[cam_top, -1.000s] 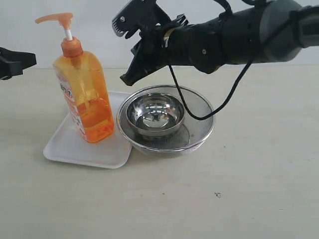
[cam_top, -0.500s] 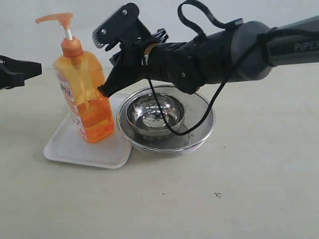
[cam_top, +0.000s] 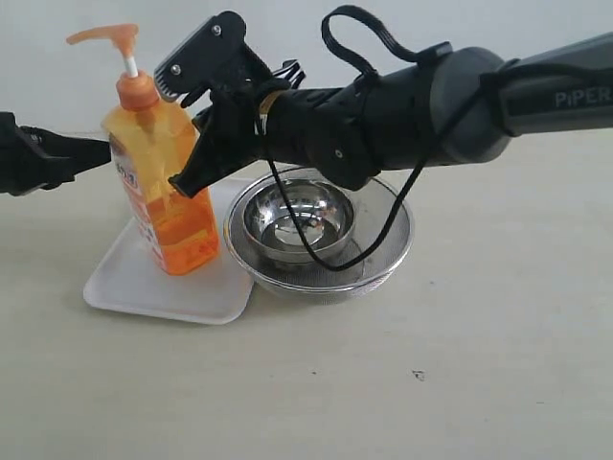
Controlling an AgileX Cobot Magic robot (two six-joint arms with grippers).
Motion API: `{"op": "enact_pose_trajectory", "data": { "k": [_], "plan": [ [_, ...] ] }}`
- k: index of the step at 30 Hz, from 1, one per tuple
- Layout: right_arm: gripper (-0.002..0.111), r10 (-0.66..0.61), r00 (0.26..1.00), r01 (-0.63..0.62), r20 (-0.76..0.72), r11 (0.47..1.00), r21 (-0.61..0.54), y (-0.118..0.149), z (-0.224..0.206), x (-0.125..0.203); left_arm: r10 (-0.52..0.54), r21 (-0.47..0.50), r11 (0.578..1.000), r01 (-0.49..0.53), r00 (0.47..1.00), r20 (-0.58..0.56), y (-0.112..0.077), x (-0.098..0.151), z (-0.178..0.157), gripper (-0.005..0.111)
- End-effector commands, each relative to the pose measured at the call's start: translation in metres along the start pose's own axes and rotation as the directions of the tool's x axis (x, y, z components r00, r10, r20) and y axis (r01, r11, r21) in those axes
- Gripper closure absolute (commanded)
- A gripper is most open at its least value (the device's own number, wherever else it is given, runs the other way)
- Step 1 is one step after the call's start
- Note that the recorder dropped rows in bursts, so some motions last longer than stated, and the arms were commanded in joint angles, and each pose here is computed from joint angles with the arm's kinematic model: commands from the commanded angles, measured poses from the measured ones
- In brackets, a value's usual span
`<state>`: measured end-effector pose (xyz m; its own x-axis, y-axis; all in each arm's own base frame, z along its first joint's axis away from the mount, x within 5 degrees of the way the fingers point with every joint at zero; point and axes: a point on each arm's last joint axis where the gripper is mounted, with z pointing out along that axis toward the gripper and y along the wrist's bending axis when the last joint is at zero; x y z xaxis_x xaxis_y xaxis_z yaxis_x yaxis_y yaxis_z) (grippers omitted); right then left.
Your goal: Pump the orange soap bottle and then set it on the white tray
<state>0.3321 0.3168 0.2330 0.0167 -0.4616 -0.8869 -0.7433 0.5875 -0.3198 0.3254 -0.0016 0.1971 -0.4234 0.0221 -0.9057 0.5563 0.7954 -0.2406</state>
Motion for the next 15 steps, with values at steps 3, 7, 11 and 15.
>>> {"op": "enact_pose_trajectory", "data": {
  "k": [3, 7, 11, 15],
  "plan": [
    [0.108, 0.001, 0.999, -0.001, -0.043, 1.000, -0.013, 0.002, 0.000, 0.003, 0.000, -0.077, 0.997, 0.002, 0.999, 0.035, 0.006, -0.002, 0.001, 0.102],
    [0.108, -0.003, 0.999, 0.002, -0.049, 1.000, -0.030, 0.009, 0.000, 0.002, 0.014, -0.082, 0.997, -0.010, 0.999, 0.049, 0.007, -0.004, 0.001, 0.102],
    [0.108, -0.013, 0.999, 0.012, -0.042, 0.999, -0.039, 0.014, 0.000, 0.000, 0.019, -0.063, 0.998, -0.016, 0.998, 0.056, 0.005, -0.004, 0.001, 0.102],
    [0.108, -0.013, 0.999, 0.012, -0.043, 0.999, -0.040, 0.014, 0.000, 0.000, 0.020, -0.068, 0.998, -0.016, 0.998, 0.063, 0.005, -0.005, 0.001, 0.102]
  ]
}}
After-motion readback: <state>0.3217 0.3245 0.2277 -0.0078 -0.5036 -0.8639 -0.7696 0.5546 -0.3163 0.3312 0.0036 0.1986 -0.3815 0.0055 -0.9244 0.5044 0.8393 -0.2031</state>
